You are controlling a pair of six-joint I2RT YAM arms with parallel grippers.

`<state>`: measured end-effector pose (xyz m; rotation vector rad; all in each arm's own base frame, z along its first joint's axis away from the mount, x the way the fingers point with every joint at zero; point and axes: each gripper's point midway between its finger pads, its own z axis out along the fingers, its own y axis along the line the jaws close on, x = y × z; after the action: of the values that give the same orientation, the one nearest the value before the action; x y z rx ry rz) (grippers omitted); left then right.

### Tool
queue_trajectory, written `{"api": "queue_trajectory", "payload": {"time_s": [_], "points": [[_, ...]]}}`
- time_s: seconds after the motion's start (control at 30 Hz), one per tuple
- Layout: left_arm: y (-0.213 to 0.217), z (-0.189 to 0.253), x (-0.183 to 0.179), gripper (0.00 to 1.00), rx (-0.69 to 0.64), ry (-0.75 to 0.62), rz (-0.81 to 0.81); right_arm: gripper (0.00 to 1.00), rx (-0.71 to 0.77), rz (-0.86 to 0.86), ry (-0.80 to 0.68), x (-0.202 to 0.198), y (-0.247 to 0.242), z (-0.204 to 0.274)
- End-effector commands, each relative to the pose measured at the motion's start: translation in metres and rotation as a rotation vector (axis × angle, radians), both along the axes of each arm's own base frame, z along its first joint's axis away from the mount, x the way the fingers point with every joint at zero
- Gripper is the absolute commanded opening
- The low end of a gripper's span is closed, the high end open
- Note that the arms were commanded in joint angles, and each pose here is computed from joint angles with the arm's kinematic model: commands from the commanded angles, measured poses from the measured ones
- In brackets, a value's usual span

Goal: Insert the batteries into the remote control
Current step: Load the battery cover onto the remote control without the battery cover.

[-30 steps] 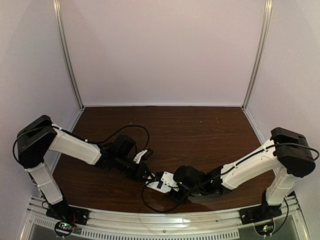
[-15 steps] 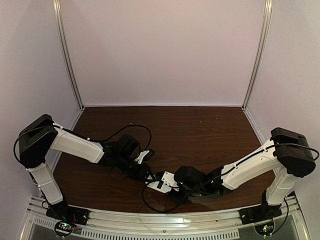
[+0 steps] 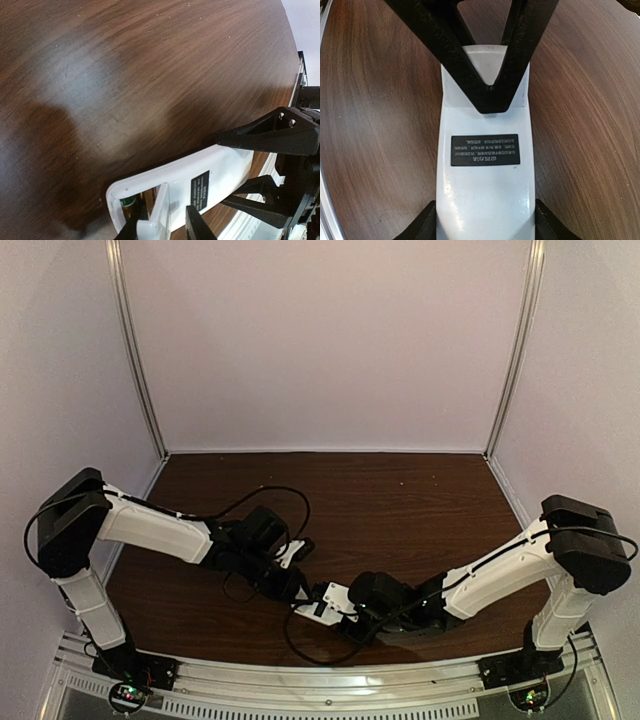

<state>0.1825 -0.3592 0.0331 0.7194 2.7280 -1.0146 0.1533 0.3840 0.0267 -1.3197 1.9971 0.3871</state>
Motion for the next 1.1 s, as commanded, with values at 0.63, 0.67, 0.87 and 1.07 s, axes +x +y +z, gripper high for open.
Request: {"api": "queue_trajectory", "payload": {"time_s": [0.63,0.67,0.87,1.07], "points": [[0.023,0.028,0.021,0.35,0.120,-0.119,0.067,0.00,0.121,-0.002,-0.061,0.004,0.009,0.030],[0.023,0.028,0.022,0.35,0.122,-0.121,0.066,0.00,0.122,-0.003,-0.062,0.004,0.009,0.031],[0.023,0.028,0.022,0.35,0.121,-0.123,0.066,0.00,0.120,-0.003,-0.061,0.004,0.009,0.030],[0.028,0.021,0.018,0.30,0.134,-0.111,0.066,0.00,0.113,-0.005,-0.061,0.004,0.009,0.029]]}}
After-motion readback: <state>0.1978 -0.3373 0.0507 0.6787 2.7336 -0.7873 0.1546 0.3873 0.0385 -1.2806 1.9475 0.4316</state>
